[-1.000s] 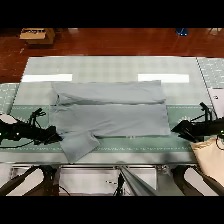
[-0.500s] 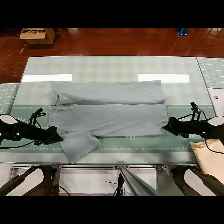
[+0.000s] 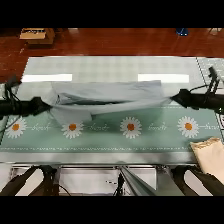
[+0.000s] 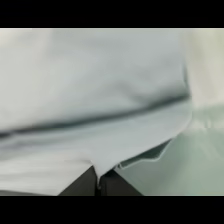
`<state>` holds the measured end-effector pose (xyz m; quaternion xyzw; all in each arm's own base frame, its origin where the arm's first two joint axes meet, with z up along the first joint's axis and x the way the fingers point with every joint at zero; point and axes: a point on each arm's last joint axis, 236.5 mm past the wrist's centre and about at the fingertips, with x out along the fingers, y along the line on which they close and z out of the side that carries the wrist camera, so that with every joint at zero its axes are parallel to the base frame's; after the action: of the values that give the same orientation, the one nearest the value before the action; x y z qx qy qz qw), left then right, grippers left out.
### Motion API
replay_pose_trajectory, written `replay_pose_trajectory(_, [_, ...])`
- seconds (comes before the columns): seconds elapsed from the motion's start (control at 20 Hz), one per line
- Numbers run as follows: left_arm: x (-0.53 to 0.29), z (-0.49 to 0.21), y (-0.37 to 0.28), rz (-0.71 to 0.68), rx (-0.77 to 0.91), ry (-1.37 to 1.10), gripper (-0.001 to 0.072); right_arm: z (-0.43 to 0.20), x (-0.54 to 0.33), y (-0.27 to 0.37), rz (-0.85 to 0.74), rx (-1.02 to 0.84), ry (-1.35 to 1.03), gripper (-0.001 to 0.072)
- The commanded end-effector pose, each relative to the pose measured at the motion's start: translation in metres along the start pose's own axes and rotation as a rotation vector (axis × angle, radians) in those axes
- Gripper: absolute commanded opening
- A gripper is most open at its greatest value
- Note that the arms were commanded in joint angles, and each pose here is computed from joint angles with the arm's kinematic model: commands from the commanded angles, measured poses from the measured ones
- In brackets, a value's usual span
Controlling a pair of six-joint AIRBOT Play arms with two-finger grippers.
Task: Fold the shirts.
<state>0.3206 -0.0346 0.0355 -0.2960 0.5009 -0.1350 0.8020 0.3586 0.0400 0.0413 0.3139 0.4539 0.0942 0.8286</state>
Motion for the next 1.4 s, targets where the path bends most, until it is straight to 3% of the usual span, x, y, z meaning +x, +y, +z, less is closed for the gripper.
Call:
replay_pose_trajectory(0.0, [-0.024,0.076,-0.041,-0.083,0.024,-0.219,0.0016,0.061,-0.006,0.022,0.062,0.034,-0.163,0.0023])
replay_pose_trajectory(0.35, [0.076,0.081,-0.018,-0.109,-0.043,0.027,0.0017,0.075,0.062,-0.020,0.078,0.207,-0.121,0.0023])
replay_pose_trajectory(0.65, [0.101,0.107,0.011,-0.097,-0.090,0.039,0.0017,0.078,0.085,-0.053,0.013,0.243,-0.138,0.0022])
replay_pose_trajectory(0.9, [0.101,0.126,0.025,-0.074,-0.103,-0.015,0.0017,0.084,0.104,-0.028,-0.016,0.094,-0.165,0.0023])
replay_pose_trajectory(1.25, [0.115,0.118,0.037,-0.069,-0.131,0.021,0.0017,0.078,0.129,-0.038,-0.043,0.127,-0.138,0.0025])
replay_pose_trajectory(1.3, [0.118,0.117,0.039,-0.068,-0.137,0.028,0.0028,0.075,0.133,-0.040,-0.046,0.131,-0.127,0.0045])
replay_pose_trajectory(1.35, [0.120,0.116,0.041,-0.068,-0.141,0.033,0.0148,0.072,0.135,-0.041,-0.047,0.129,-0.120,0.0181])
